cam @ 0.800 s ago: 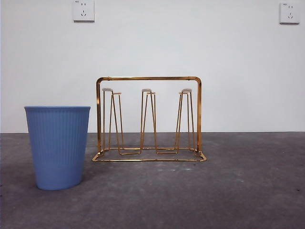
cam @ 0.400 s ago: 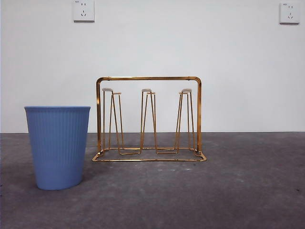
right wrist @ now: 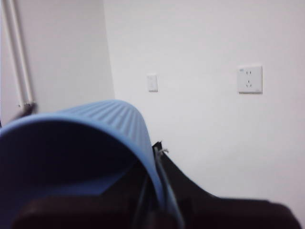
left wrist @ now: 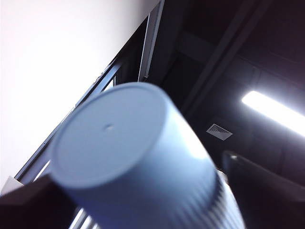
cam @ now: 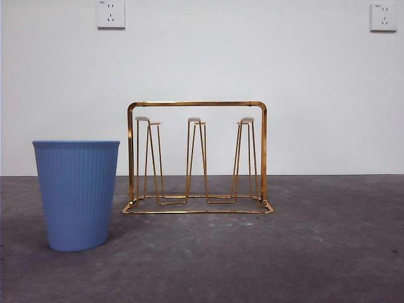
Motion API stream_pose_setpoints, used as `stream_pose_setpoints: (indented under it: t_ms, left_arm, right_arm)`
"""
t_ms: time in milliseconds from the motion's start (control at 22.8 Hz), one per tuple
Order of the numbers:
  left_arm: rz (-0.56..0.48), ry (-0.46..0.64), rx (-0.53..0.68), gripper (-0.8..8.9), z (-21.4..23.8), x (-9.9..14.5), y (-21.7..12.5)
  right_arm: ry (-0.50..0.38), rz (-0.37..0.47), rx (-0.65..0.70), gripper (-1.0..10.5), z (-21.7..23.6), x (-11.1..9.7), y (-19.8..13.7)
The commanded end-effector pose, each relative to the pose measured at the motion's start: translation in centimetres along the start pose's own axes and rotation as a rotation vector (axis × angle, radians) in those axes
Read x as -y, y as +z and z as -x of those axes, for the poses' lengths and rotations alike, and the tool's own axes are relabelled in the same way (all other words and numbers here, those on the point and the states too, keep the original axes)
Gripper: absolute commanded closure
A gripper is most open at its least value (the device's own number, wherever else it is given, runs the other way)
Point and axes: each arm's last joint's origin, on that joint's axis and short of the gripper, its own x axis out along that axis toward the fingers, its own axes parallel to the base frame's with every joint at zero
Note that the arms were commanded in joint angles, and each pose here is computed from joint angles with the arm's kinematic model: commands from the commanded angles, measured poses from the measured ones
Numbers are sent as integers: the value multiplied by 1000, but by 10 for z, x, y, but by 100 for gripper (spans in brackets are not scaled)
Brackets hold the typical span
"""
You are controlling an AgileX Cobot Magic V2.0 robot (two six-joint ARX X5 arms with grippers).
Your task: Pick up cup 1,put cup 1 in the cup rack,pick up cup 2,put cup 2 in the cup rack
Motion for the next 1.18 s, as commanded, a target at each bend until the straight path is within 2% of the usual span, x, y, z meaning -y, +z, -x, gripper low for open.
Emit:
stream_pose_setpoints:
  t_ms: [44,263,307,438,482,657,833,1008,1183]
  left_arm:
    - [3,-16,2,572,-1,2,1]
    - [9,-16,3,575,-1,2,1]
    - [9,-15,3,603,-1,2,1]
    - [12,-16,4,799,-1,2,1]
    - [12,-16,4,832,-1,2,1]
    - [12,-14,6,821,-1,2,1]
    - [11,-14,6,821,-1,1,1]
    - [-2,-11,10,821,0,0,5]
    - [-17,9,6,821,2,-2,10]
  right_arm:
    - [-24,-5,24,958,0,0,1]
    - [-46,-7,20,958,0,1,1]
    - [-48,-8,19,958,0,1,1]
    - [-51,-8,17,957,0,1,0]
    - [-51,-9,13,957,0,1,0]
    - [-55,-17,-22,933,0,2,-3]
    - [-67,-25,-64,782,1,2,-7]
    - [-83,-27,-123,777,9,0,-10]
    - [-159,17,-183,778,25,-2,-9]
